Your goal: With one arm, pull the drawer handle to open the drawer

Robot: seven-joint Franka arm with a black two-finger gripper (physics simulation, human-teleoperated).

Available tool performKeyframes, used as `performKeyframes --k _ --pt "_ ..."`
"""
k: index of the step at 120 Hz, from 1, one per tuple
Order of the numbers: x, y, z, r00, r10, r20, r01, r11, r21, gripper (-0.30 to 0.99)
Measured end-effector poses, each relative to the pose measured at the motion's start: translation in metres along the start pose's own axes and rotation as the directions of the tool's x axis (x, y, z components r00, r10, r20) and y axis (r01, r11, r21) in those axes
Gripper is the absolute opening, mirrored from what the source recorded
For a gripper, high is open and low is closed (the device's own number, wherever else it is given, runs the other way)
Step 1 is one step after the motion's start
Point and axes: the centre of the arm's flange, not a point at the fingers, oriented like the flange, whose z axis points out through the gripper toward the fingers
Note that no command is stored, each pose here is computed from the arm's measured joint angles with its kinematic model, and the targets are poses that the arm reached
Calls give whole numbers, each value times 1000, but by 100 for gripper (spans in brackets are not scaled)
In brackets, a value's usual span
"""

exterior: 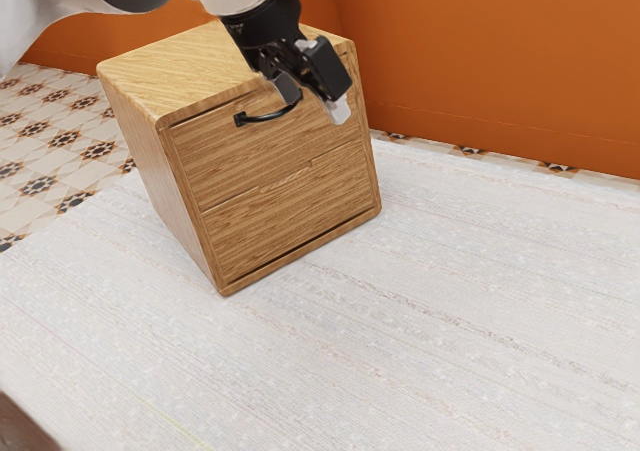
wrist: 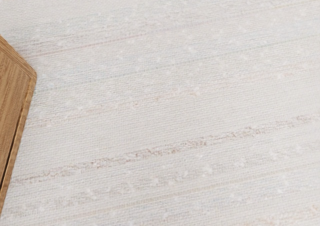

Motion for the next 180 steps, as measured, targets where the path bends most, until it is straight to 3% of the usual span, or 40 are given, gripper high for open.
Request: performKeyframes --k 28,44,69,96,118,140,165,180 --pt "20 1 30 999 29 -30 -28 999 29 69" --pt "28 -19 46 998 31 -46 -29 998 51 69" --pt "24 -87 57 997 -1 -81 8 996 87 69" --pt "20 -98 45 992 81 -94 -69 990 119 69" --pt "14 -104 45 989 147 -6 -142 965 221 69" --pt "16 -85 59 977 196 83 -210 952 222 68" --pt "24 -75 74 978 187 91 -201 962 184 68" --pt "24 -98 81 987 137 89 -152 968 197 67"
